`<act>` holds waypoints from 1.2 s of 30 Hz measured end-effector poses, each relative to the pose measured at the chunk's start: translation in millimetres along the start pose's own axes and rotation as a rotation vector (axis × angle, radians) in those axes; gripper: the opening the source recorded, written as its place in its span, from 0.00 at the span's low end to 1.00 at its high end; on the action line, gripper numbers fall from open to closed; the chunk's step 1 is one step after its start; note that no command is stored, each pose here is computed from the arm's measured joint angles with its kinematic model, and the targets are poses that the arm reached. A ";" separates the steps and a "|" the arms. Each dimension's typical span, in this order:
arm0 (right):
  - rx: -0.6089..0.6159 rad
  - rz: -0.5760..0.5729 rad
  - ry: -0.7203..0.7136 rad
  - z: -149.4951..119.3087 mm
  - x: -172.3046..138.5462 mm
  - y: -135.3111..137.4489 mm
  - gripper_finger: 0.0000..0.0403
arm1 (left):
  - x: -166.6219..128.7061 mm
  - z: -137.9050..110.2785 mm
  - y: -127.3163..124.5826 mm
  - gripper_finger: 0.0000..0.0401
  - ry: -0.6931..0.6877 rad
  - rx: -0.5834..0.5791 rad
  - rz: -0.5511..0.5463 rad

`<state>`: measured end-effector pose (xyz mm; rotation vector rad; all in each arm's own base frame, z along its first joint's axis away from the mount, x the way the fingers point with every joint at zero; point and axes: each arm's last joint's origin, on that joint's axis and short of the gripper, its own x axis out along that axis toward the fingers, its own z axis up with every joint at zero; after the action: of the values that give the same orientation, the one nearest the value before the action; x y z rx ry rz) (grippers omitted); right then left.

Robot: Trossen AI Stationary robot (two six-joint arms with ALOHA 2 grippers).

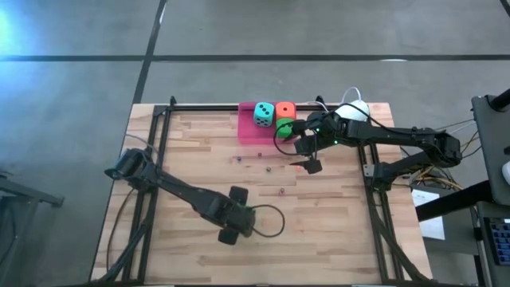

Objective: Pick & Place Dice
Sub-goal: Put the large green dice into the the pink bin

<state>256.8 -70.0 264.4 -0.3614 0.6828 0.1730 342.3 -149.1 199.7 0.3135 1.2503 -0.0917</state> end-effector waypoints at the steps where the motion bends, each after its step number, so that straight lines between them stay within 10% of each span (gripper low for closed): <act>1: -0.001 0.000 0.000 0.0 0.0 0.0 0.99 | 0.1 0.6 0.0 0.94 -0.006 -0.002 -0.001; 20: -0.001 0.000 0.000 -0.1 0.1 0.1 0.99 | 4.0 -1.3 -1.4 0.81 -0.025 -0.049 -0.043; 36: 0.001 0.000 0.000 -0.1 0.1 0.1 0.99 | -32.7 -1.4 31.0 0.81 -0.136 -0.135 0.211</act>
<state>256.8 -69.9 264.3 -0.3607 0.6832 0.1731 338.0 -122.5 235.8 0.3151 1.0766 0.1491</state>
